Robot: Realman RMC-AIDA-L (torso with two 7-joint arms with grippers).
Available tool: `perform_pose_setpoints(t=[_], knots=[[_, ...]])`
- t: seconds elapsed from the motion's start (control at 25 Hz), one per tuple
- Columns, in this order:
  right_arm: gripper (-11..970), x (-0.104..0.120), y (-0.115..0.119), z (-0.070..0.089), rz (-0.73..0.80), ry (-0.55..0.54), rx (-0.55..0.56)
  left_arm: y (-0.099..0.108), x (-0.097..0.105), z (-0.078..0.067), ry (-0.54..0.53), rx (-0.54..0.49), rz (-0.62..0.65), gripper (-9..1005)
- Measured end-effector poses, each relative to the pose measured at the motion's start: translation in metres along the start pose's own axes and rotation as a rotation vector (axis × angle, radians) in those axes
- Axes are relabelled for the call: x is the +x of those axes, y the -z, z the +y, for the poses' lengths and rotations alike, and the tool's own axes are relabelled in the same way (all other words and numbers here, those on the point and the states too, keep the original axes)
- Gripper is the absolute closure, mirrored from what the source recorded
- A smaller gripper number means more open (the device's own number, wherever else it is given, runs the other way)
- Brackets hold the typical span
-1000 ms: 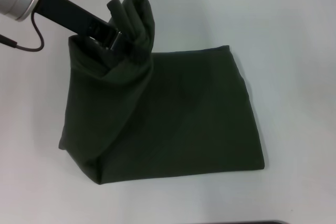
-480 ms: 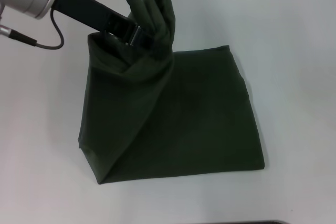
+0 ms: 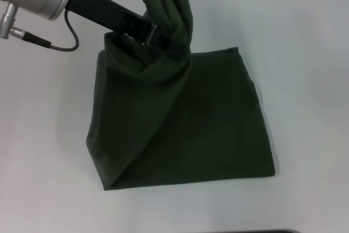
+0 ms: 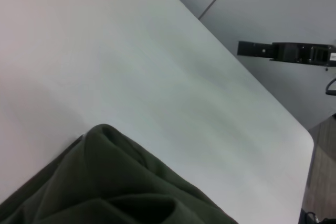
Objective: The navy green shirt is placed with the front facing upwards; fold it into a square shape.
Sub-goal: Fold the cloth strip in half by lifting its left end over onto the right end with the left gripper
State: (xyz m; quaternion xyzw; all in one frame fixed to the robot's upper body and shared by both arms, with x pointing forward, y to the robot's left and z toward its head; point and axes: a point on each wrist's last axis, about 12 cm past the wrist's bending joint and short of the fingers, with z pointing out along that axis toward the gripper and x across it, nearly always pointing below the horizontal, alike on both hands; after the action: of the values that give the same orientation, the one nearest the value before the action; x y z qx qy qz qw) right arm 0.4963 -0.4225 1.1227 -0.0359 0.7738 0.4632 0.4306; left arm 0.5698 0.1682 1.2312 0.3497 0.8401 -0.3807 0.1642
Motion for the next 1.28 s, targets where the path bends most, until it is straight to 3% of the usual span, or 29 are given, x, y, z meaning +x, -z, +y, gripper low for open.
perform_pose_setpoints(t=[0.68,1.28], knots=[[46,0.001,0.0,0.0,0.005,-0.002,-0.001,-0.012,-0.006,-0.007,-0.035,0.036,-0.013,881],[44,0.003,0.002,0.0,0.002,-0.005,0.002,-0.04,0.007,0.005,-0.013,0.134,0.03,875]])
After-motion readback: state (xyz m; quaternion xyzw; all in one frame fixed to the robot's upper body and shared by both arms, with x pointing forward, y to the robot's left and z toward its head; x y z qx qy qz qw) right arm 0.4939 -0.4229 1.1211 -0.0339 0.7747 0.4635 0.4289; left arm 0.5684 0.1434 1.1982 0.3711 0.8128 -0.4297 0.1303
